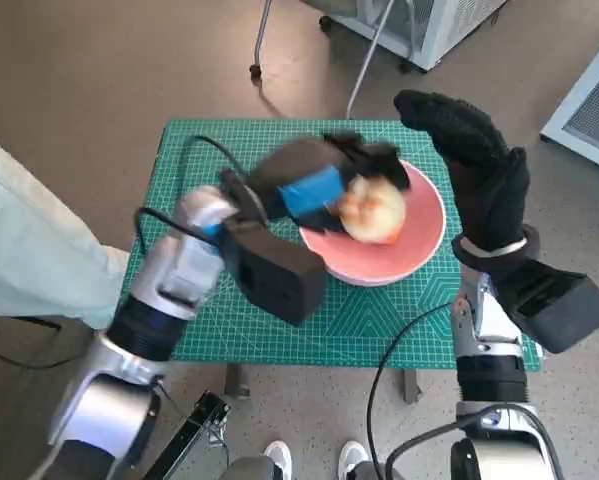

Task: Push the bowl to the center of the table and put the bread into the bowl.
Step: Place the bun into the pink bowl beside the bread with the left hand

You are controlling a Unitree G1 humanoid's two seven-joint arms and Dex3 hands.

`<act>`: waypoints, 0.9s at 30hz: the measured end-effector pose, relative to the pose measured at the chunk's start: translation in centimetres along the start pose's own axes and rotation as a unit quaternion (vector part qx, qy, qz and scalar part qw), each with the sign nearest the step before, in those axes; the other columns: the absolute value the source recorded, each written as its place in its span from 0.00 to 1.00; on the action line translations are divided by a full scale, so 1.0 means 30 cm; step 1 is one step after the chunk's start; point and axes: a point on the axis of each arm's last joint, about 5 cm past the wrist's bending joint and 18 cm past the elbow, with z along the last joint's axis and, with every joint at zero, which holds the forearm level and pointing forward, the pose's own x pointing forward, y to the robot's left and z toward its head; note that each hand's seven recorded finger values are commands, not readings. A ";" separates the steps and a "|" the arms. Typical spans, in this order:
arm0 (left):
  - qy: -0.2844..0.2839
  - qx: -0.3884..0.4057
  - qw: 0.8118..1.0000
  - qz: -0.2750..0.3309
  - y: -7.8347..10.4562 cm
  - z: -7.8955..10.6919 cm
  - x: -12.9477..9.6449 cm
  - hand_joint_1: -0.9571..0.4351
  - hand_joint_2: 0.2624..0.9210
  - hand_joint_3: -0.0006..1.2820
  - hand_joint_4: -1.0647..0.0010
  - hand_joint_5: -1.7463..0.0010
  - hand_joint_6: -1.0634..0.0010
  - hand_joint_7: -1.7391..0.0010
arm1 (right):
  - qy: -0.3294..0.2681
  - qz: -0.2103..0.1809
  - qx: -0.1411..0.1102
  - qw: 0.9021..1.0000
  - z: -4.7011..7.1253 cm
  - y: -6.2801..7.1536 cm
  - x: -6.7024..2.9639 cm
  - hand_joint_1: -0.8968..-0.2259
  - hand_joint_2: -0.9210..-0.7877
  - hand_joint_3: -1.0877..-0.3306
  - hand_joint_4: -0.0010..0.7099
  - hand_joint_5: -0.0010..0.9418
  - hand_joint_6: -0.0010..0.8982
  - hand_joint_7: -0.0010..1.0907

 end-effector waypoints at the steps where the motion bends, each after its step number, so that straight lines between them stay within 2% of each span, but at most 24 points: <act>1: 0.006 -0.001 1.000 -0.011 -0.007 -0.002 0.001 0.61 0.81 0.13 0.90 0.94 0.86 0.65 | 0.000 0.000 -0.001 1.000 0.001 -0.002 -0.001 0.35 0.00 0.48 0.39 0.02 0.00 0.68; 5: 0.026 0.017 0.999 -0.036 -0.030 -0.007 0.004 0.57 0.81 0.09 0.97 0.98 0.94 0.69 | 0.001 -0.002 -0.002 1.000 0.001 -0.006 -0.005 0.35 0.00 0.48 0.40 0.02 0.00 0.68; 9: 0.032 0.038 0.998 -0.033 -0.054 -0.012 0.005 0.53 0.82 0.07 0.99 1.00 0.98 0.71 | 0.001 -0.004 -0.002 1.000 0.001 -0.007 -0.006 0.35 0.00 0.48 0.40 0.02 0.00 0.69; 14: 0.036 0.047 0.998 -0.031 -0.084 -0.030 0.005 0.51 0.83 0.05 1.00 1.00 1.00 0.75 | 0.002 -0.005 0.000 1.000 0.000 -0.004 -0.006 0.35 0.00 0.48 0.40 0.02 0.00 0.69; 20: 0.055 0.021 0.998 -0.033 -0.097 -0.054 -0.003 0.51 0.84 0.04 1.00 1.00 0.99 0.76 | 0.000 -0.006 0.000 1.000 -0.001 -0.002 -0.006 0.34 0.00 0.48 0.40 0.02 0.00 0.69; 27: 0.050 -0.085 0.995 0.034 -0.058 -0.083 -0.037 0.49 0.91 0.05 0.80 0.95 0.82 0.70 | -0.002 -0.011 -0.002 1.000 0.000 -0.004 -0.006 0.34 0.00 0.48 0.40 0.02 0.00 0.69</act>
